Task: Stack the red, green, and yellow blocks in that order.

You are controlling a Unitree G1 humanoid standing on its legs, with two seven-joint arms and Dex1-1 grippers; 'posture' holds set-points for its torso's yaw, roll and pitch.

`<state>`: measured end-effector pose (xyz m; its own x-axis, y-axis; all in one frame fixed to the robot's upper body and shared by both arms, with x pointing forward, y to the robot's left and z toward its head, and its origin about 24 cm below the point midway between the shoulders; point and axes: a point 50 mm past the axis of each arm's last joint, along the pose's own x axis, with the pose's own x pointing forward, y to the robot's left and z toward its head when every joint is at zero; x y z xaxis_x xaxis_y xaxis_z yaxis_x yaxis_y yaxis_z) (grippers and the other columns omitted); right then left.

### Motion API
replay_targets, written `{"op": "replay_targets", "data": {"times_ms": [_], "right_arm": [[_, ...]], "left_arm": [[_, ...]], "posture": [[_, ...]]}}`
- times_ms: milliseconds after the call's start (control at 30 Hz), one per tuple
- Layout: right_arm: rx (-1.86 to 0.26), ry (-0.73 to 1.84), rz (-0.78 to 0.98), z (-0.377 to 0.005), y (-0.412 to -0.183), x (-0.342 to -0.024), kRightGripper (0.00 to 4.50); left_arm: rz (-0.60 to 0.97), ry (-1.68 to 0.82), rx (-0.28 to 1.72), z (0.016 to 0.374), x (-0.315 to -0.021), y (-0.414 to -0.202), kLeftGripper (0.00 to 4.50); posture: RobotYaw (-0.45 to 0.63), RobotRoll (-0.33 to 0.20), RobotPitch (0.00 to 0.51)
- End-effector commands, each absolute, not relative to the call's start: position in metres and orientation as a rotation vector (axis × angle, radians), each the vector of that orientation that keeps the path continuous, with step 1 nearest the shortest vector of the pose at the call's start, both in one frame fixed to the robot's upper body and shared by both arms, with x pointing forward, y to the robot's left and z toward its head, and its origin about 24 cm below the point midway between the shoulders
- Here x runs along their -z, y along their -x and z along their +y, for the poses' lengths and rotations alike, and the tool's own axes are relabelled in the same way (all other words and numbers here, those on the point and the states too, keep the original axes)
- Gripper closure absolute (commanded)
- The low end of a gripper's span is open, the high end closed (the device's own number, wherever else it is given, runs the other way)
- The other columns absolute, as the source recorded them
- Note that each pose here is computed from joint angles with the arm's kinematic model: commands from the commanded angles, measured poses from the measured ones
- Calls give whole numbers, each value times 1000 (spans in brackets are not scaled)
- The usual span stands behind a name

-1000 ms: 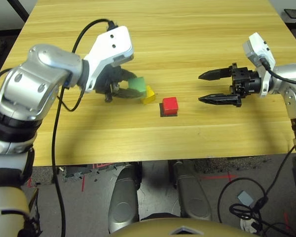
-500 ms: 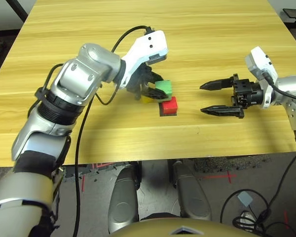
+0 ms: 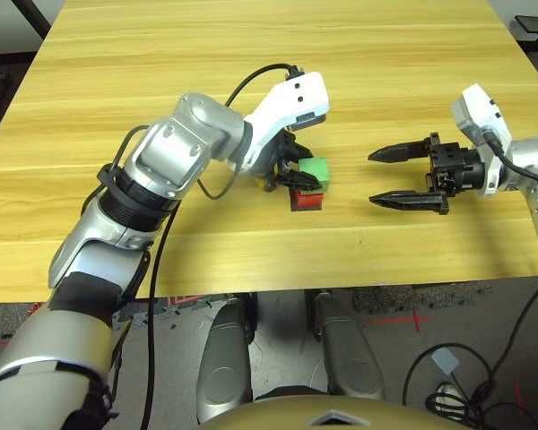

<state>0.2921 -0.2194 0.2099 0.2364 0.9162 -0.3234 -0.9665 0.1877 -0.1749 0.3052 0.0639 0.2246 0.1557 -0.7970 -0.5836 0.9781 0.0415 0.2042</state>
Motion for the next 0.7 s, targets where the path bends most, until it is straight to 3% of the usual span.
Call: {"op": "replay_targets", "data": {"times_ms": [33, 700], "right_arm": [[-1337, 377, 139, -219, -289, -213, 0], [-1329, 360, 137, -218, -290, -212, 0]], "left_arm": [[353, -659, 1425, 60, -222, -301, 2440], [336, -675, 1384, 64, -220, -304, 2440]], "posture": [[-19, 89, 279], [-7, 91, 279]]}}
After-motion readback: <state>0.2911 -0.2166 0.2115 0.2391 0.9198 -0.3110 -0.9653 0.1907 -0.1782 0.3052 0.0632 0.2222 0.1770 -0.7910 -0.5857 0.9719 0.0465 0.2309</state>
